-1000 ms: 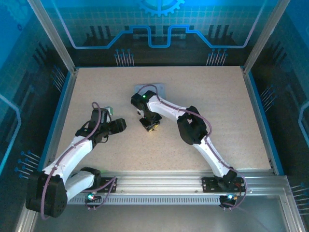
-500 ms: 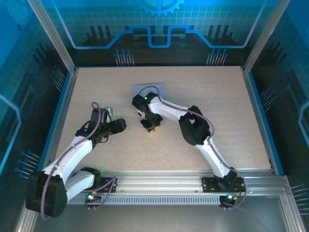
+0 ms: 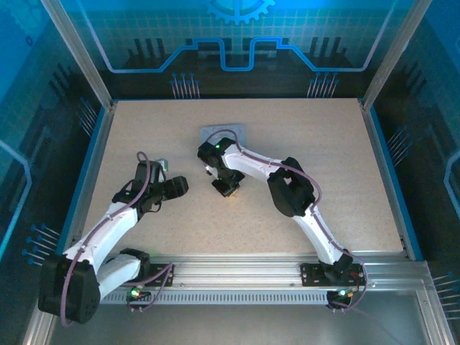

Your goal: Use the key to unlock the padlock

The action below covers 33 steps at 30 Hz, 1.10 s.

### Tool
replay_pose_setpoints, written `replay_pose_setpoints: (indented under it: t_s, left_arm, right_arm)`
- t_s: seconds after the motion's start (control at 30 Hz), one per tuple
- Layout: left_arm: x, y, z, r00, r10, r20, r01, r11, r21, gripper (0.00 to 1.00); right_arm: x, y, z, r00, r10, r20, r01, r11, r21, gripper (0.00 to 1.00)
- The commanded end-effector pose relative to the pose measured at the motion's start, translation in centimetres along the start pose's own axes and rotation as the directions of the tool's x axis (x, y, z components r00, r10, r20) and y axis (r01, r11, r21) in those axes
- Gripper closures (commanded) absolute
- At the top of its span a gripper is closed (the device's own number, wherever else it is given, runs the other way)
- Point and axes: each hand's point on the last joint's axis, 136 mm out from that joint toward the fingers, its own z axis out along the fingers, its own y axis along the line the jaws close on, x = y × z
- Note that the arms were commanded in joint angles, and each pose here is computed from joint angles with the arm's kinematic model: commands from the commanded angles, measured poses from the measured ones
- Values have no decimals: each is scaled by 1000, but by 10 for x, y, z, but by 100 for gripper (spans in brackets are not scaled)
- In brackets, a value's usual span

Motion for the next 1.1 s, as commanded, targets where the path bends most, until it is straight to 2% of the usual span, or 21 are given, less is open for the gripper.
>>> replay_pose_setpoints:
  t_s: [0.0, 0.2, 0.4, 0.53, 0.63, 0.77, 1.07]
  left_arm:
    - [6, -5, 0, 1000, 24, -19, -24, 999, 29, 28]
    - [5, -10, -2, 1000, 15, -18, -14, 998, 57, 26]
    - [5, -17, -5, 1000, -3, 0, 3, 994, 106, 26]
    - [4, -33, -7, 999, -3, 38, -5, 976, 217, 26]
    - [-1, -51, -13, 996, -41, 75, 14, 944, 329, 26]
    - [-10, -73, -19, 984, -151, 99, 83, 865, 494, 34]
    - [-23, -101, -16, 972, -226, 69, 126, 742, 659, 52]
  right_arm:
    - [3, -5, -23, 993, -103, 53, 101, 994, 35, 100]
    - [-7, 6, -50, 958, -196, 211, 203, 979, -9, 100]
    - [-4, 9, -57, 941, -234, 243, 250, 968, -35, 100]
    - [-9, 12, -66, 933, -206, 294, 235, 970, -66, 100]
    - [-16, 14, -81, 919, -121, 374, 182, 974, -132, 100]
    - [-22, 19, -103, 877, -19, 481, 133, 970, -205, 100]
    - [-24, 24, -132, 792, 126, 598, 79, 949, -304, 100]
